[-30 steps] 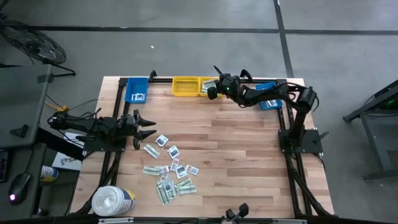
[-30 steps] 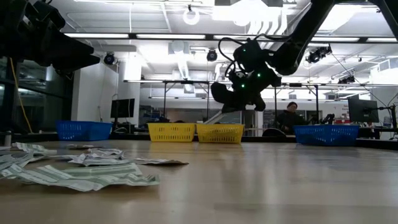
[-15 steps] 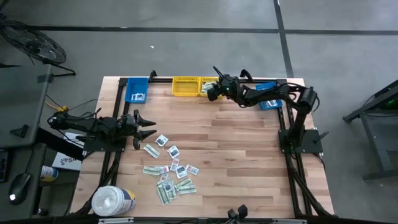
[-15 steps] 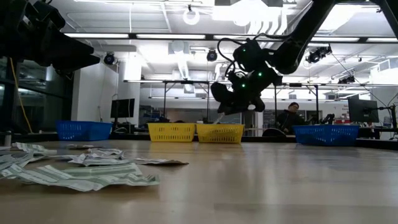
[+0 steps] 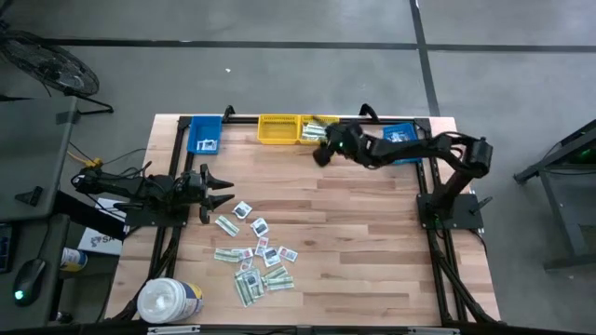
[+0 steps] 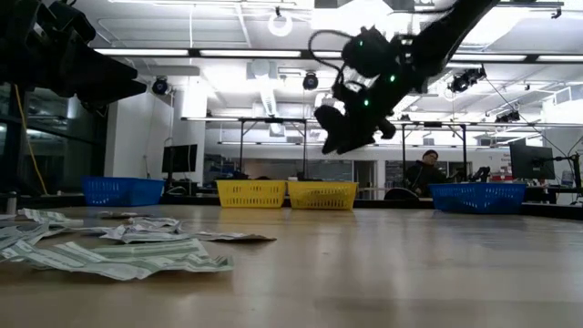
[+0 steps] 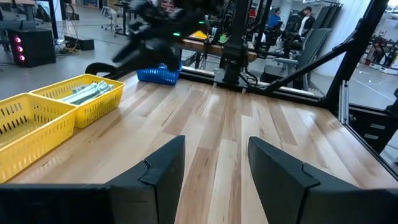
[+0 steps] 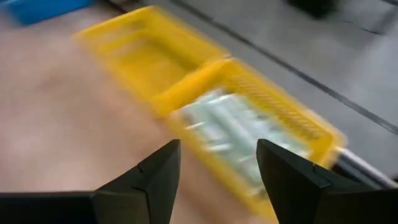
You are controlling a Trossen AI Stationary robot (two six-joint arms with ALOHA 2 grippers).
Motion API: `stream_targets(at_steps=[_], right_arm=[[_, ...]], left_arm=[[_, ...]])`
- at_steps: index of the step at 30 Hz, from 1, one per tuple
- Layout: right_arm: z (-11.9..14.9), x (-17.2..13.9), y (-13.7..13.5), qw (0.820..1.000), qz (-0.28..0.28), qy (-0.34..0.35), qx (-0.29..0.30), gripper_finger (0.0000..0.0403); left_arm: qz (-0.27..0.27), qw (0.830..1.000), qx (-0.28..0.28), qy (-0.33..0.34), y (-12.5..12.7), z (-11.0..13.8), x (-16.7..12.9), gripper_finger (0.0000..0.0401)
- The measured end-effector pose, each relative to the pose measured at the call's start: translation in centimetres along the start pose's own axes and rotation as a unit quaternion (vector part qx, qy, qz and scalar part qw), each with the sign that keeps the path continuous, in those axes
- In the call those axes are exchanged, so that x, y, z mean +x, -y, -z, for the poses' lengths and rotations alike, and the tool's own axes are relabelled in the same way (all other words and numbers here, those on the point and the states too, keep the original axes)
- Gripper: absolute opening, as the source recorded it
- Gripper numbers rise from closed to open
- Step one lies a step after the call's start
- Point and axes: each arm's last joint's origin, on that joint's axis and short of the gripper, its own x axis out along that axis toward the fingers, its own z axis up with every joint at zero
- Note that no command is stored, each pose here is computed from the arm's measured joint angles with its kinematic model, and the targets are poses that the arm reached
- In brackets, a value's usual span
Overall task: Pick & Place First Aid Supplies
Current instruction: Put the orange ointment pack into the left yellow bin
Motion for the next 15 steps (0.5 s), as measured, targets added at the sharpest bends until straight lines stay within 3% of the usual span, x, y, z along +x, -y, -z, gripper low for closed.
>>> stream_targets(at_steps=[5,12,15], right_arm=[[1.4,-2.4,-4.3,0.989,-0.116,-0.029,-0.086,0.02],[3.7,-6.1,-9.4,0.945,-0.246,-0.034,-0.212,0.02],[4.3,-7.4,-10.9,0.929,-0.283,-0.043,-0.234,0.0197]], left_arm=[[0.0,1.0,0.0,0.0,0.0,0.0,0.0,0.0177],[0.0,1.0,0.0,0.0,0.0,0.0,0.0,0.0177],[0.0,1.0,0.0,0.0,0.0,0.0,0.0,0.0177]])
